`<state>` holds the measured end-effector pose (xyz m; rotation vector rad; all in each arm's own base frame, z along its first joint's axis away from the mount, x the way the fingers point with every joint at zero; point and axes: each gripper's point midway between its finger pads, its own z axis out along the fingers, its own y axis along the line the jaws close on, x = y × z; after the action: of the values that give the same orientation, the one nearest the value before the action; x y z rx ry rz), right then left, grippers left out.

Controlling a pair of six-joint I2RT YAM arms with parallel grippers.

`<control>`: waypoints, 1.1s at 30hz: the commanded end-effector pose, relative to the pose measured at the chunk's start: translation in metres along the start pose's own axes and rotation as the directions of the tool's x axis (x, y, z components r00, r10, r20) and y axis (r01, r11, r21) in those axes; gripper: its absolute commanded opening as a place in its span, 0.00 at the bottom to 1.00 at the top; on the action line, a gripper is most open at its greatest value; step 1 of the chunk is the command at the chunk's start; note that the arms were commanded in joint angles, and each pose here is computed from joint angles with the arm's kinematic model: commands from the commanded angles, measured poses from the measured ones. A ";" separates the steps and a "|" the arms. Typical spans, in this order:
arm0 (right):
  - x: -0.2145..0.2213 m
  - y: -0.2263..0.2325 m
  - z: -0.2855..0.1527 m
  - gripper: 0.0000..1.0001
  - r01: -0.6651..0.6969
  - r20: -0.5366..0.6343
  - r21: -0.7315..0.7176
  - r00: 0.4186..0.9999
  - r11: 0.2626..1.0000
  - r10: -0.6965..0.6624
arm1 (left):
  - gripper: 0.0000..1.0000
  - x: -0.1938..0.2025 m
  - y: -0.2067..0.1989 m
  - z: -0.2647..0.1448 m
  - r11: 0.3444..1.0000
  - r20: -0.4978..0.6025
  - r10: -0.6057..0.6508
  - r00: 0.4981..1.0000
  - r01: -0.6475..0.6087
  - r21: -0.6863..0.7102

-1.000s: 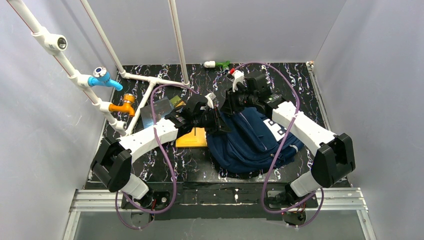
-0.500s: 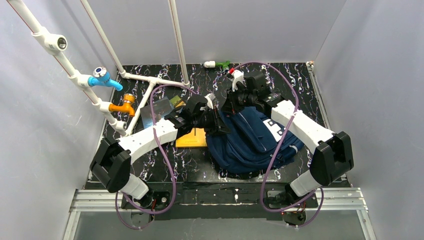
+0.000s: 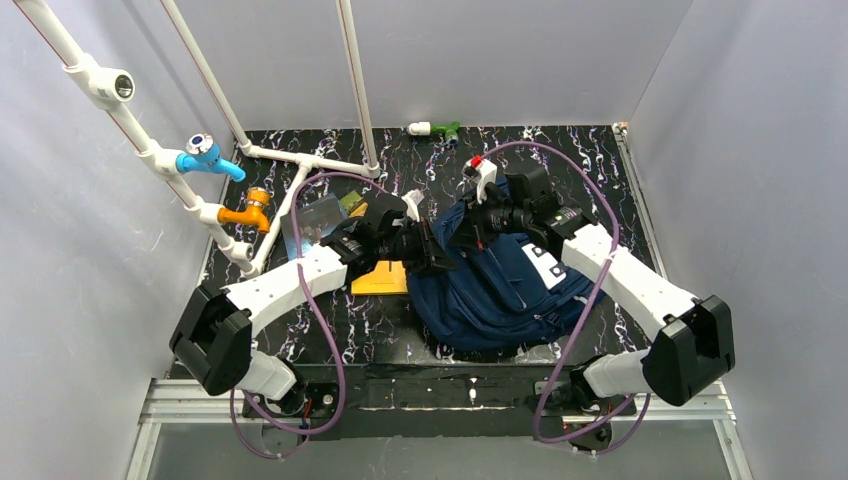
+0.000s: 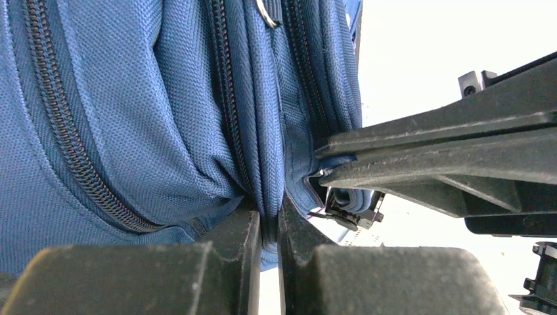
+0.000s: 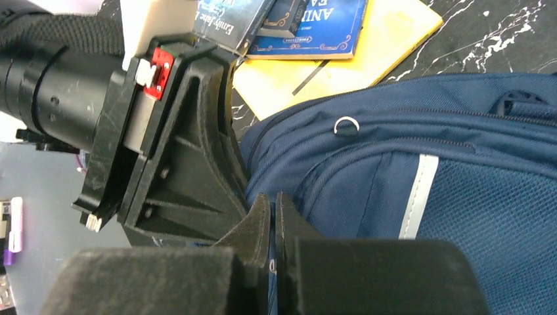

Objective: Pack the student bag
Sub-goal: Zip the student bag at the center of the board.

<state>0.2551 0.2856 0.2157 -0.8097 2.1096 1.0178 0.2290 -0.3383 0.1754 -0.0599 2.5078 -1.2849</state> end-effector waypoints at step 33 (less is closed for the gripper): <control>0.132 0.019 -0.067 0.01 -0.030 -0.378 0.260 0.916 0.965 0.131 | 0.00 -0.127 -0.007 -0.047 0.984 0.343 0.055 0.938 0.007 -0.177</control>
<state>0.1786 0.2480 0.1833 -0.8374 2.3077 0.8116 0.2769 -0.3047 0.1892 -0.2260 2.5567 -1.0220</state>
